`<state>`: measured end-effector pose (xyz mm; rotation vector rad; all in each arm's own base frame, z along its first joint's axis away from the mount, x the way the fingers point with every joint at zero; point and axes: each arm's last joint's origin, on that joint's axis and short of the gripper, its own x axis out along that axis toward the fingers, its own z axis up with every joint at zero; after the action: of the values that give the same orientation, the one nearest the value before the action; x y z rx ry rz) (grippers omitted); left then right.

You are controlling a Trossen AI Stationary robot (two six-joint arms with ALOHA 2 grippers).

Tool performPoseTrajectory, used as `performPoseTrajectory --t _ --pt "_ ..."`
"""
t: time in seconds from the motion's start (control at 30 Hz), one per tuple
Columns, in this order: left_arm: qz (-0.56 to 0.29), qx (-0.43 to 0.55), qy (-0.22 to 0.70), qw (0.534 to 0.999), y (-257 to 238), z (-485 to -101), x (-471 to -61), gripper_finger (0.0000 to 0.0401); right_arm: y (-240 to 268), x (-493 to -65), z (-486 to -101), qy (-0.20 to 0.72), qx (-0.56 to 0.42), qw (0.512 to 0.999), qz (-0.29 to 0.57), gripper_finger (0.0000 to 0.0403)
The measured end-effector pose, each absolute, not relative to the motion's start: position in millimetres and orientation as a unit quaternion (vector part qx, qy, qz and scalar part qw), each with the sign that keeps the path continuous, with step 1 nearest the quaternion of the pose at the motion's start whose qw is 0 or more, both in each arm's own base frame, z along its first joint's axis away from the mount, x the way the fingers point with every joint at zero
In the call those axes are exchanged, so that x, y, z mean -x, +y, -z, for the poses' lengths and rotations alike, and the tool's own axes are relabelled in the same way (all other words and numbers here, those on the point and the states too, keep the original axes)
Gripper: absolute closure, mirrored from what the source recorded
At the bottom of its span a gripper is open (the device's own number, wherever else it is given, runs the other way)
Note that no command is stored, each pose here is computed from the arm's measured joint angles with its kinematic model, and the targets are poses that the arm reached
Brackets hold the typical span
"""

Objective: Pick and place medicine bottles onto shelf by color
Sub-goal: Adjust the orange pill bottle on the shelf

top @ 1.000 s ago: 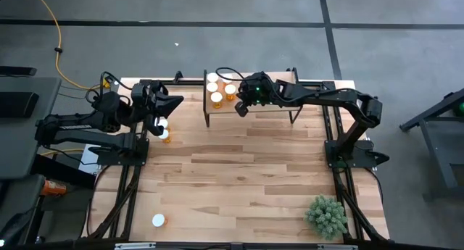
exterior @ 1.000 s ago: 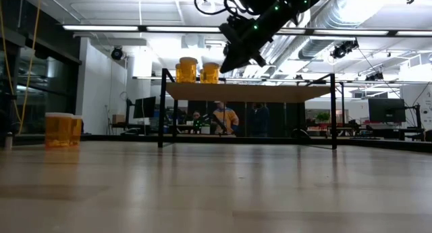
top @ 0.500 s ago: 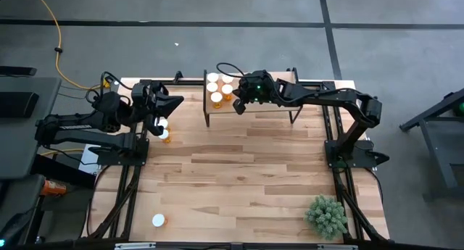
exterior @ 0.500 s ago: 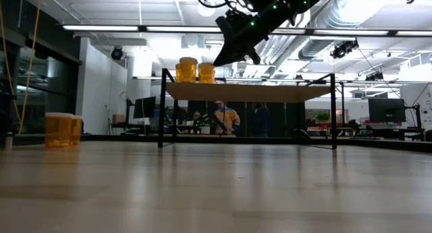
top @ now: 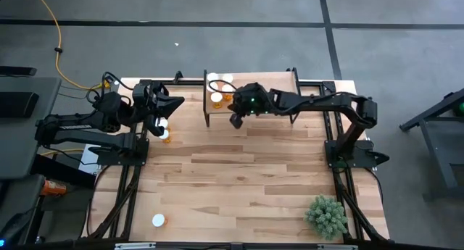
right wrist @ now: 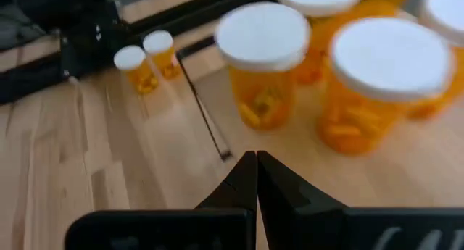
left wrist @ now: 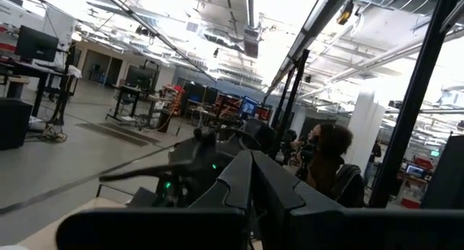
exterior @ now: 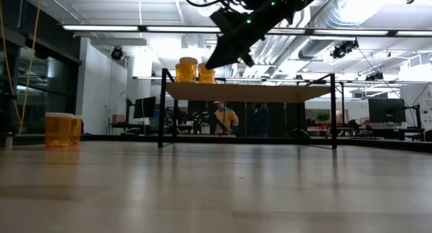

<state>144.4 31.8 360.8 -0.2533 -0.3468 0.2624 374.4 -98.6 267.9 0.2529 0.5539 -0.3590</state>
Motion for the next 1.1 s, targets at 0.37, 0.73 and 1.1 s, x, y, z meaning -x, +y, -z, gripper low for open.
performPoseTrajectory --t 0.37,0.73,1.1 --pt "-0.131 0.129 -0.170 0.968 32 -360 -145 0.0401 -102 -394 -252 0.222 -0.124 0.936 0.243 0.0403" --pt "-0.131 0.129 -0.170 0.968 32 -360 -145 0.0401 -103 -397 -256 0.196 -0.134 0.946 0.223 0.0403" --pt "-0.133 0.129 -0.171 0.968 32 -360 -144 0.0401 -103 -399 -261 0.169 -0.140 0.953 0.210 0.0403"
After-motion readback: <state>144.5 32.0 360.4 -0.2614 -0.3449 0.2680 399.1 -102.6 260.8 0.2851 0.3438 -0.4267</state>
